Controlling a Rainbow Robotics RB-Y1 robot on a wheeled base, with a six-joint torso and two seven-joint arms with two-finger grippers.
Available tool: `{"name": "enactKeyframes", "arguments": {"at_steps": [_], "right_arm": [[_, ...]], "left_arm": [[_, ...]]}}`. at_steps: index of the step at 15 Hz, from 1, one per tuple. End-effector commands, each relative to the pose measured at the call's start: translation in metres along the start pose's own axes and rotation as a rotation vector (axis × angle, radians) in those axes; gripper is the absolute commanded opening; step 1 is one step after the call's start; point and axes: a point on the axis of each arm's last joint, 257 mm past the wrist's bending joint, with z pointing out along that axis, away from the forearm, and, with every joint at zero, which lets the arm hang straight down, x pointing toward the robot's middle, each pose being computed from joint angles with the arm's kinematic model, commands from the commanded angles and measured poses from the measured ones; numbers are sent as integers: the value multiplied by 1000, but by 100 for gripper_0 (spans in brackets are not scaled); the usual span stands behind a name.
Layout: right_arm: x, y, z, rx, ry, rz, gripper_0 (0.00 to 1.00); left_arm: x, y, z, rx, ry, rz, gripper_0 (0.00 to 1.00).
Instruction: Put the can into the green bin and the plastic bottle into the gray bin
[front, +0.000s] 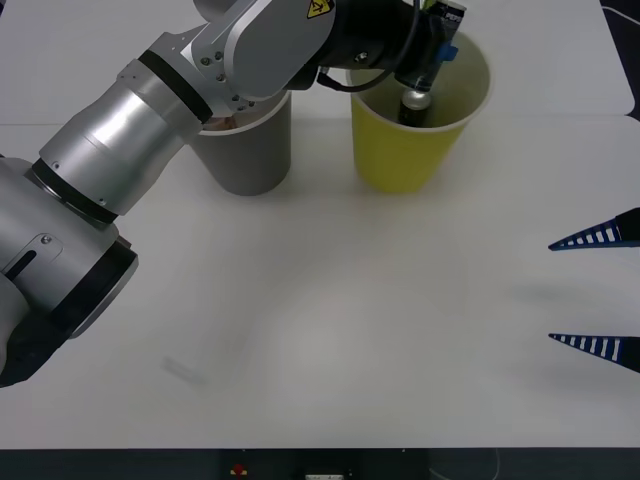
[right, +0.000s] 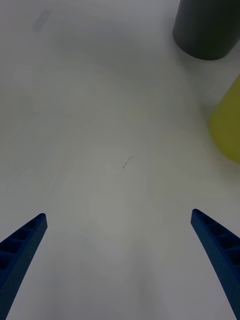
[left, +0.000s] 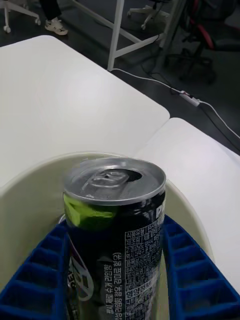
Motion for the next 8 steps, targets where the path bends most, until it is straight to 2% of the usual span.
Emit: {"name": "enactKeyframes", "arguments": {"at_steps": [1,3,5,8], "right_arm": [[0,0,0,0,0,0,100],[0,0,0,0,0,0,100],[0,0,0,0,0,0,100],[0,0,0,0,0,0,100]], "left_arm": [[1,-1,0,2,2,2,100],[0,-2,0,10,-1,-3,100],[0,-2,-3,26,-4,30,100],[8,-2,-29,75,-59,38,100]]}}
